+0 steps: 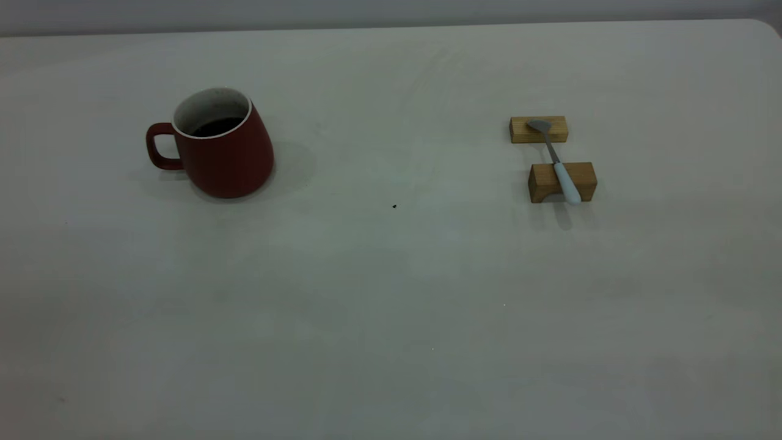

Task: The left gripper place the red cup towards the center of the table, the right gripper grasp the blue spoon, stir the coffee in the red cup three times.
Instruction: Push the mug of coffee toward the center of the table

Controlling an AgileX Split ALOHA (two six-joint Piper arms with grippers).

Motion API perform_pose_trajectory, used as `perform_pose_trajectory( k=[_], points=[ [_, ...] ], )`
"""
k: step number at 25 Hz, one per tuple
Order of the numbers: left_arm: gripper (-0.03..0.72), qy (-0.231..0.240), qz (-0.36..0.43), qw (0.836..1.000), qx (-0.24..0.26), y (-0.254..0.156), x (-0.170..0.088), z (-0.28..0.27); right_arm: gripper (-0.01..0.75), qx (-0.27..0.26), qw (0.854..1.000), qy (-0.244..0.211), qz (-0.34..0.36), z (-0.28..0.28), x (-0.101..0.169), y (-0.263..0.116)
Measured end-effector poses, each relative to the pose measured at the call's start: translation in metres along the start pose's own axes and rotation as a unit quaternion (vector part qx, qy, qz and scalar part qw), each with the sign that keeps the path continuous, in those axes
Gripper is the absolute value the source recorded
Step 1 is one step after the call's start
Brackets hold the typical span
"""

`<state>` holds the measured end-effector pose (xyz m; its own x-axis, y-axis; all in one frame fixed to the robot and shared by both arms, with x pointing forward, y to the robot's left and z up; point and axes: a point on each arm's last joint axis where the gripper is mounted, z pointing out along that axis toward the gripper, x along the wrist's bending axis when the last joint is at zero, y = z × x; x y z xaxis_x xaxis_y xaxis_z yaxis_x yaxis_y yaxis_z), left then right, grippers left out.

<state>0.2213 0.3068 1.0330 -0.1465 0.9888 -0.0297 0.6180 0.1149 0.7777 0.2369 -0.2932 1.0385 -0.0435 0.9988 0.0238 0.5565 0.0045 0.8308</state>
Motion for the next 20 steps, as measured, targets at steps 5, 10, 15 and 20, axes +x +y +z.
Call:
perform_pose_trajectory(
  k=[5,10,15,20],
  points=[
    [0.551,0.000,0.000,1.000,0.000,0.000,0.000,0.000,0.237,0.000,1.000,0.000,0.000,0.000,0.000,0.000],
    [0.551,-0.003,0.008,1.000,0.015,0.014,-0.002,-0.003,0.237,0.000,1.000,0.000,0.000,0.000,0.000,0.000],
    [0.551,-0.001,0.014,0.996,0.083,0.051,-0.007,0.010,0.237,0.000,1.000,0.000,0.000,0.000,0.000,0.000],
    [0.551,0.002,0.006,0.989,0.148,0.085,-0.013,0.047,0.237,0.000,1.000,0.000,0.000,0.000,0.000,0.000]
  ],
)
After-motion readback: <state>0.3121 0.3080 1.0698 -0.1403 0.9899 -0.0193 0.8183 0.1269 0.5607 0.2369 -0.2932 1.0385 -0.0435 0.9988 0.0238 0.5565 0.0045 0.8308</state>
